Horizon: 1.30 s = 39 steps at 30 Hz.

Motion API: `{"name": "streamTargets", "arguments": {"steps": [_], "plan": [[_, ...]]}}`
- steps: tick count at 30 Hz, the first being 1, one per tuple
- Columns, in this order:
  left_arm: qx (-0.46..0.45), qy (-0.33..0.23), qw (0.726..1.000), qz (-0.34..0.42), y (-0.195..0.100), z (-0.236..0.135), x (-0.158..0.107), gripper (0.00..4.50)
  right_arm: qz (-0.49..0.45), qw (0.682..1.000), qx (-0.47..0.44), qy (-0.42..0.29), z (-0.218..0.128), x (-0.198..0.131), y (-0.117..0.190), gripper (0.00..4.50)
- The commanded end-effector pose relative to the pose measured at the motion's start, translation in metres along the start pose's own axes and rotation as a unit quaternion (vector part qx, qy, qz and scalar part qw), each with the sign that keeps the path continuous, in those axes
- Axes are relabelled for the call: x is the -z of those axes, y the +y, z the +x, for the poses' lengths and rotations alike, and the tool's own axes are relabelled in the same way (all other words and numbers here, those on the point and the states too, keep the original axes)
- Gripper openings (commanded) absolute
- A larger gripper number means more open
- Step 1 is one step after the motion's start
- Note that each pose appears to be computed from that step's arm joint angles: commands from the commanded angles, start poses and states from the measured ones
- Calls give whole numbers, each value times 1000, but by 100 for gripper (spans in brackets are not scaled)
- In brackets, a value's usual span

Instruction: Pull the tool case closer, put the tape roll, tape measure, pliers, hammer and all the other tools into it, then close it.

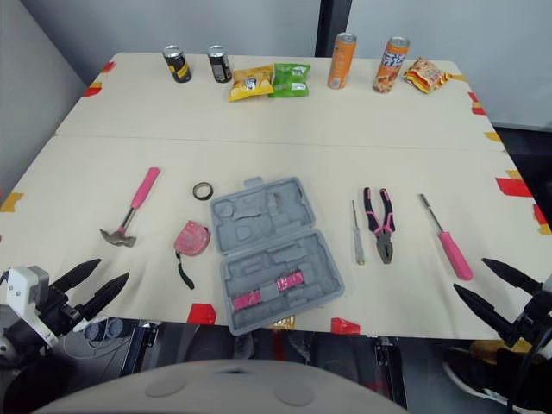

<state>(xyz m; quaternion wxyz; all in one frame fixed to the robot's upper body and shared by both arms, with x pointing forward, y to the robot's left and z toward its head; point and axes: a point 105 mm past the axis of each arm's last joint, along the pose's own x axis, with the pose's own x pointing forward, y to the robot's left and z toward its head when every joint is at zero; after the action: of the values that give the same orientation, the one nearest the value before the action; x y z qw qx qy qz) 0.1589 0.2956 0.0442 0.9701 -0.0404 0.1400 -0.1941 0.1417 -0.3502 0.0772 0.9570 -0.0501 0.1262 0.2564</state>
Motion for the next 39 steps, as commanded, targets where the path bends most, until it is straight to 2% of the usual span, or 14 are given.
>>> {"name": "streamTargets", "arguments": {"steps": [1,7,11,15,17,20,22,25,30,33,34,35,39], "plan": [[0,-12,1000,12,1,1,-12,450,-18,1000,3,-12,-2,-13,-5,442],[79,-48,995,28,-22,31,-46,450,-41,997,-31,-50,31,-35,1,442],[124,-57,988,72,-41,48,-65,450,-68,993,-75,-56,62,-58,15,442],[131,-22,983,129,-52,67,-74,450,-93,984,-145,-53,105,-88,39,442],[186,8,972,144,-65,72,-73,450,-117,969,-211,-50,130,-106,58,442],[231,21,961,148,-76,77,-72,450,-143,954,-263,-28,153,-116,71,442],[258,35,955,141,-82,78,-67,450,-168,943,-287,4,170,-116,75,391],[284,58,947,139,-90,79,-56,368,-200,920,-332,55,188,-109,82,291],[300,86,940,139,-98,87,-40,189,-258,882,-375,124,205,-93,85,117],[302,98,938,143,-99,90,-34,87,-278,868,-387,140,212,-90,87,21],[301,102,937,145,-101,93,-31,51,-291,860,-390,152,215,-87,87,0],[300,104,937,148,-102,95,-29,11,-300,854,-393,160,217,-85,87,0],[296,109,937,149,-105,101,-23,5,-317,844,-395,175,225,-80,89,0]]}}
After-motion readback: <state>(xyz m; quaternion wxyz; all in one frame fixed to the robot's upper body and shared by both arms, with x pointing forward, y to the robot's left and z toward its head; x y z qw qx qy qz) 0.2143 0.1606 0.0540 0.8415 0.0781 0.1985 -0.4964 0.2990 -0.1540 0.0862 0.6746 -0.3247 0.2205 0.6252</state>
